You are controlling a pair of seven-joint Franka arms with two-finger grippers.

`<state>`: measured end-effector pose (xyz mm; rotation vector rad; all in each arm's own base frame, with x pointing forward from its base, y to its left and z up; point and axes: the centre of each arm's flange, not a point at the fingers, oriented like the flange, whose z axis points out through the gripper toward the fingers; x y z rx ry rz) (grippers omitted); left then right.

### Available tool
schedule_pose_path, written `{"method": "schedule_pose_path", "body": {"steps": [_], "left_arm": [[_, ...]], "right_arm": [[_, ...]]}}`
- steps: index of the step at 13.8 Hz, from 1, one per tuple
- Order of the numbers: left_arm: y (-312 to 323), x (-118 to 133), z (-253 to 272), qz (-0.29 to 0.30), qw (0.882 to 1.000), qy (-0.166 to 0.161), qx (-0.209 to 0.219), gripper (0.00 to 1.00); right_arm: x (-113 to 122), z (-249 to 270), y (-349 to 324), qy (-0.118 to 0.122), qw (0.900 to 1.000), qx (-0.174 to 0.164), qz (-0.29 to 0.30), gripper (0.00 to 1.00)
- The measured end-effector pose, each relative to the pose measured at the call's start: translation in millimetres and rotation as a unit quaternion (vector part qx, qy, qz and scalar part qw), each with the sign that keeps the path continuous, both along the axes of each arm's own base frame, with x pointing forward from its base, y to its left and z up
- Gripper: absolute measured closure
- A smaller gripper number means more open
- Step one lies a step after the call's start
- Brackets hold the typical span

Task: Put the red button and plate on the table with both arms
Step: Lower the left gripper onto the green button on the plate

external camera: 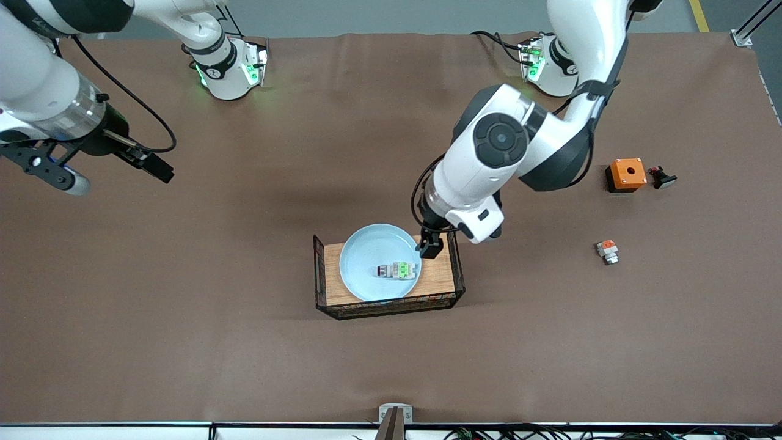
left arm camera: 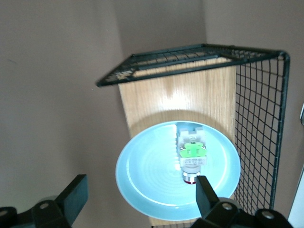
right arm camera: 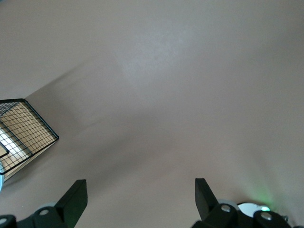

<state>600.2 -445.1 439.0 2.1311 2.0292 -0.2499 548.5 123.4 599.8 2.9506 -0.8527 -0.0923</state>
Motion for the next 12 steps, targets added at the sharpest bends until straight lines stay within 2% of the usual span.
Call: {"method": "schedule_pose_path", "body": {"steps": [7,12], "left_arm": [[-10.2,15.3,-25.3,0.011,0.999,-0.027,-0.018,0.0],[-13.2,29.8,-56.6,0.024,0.998,-0.051,-0.03,0.0]], "right_arm": [[0.5,-36.1,51.6,0.023,0.998,-0.017,-0.049,0.0],[1.6,-49.7,69.5,0.029,0.998,-0.021,-0.052,0.0]]}}
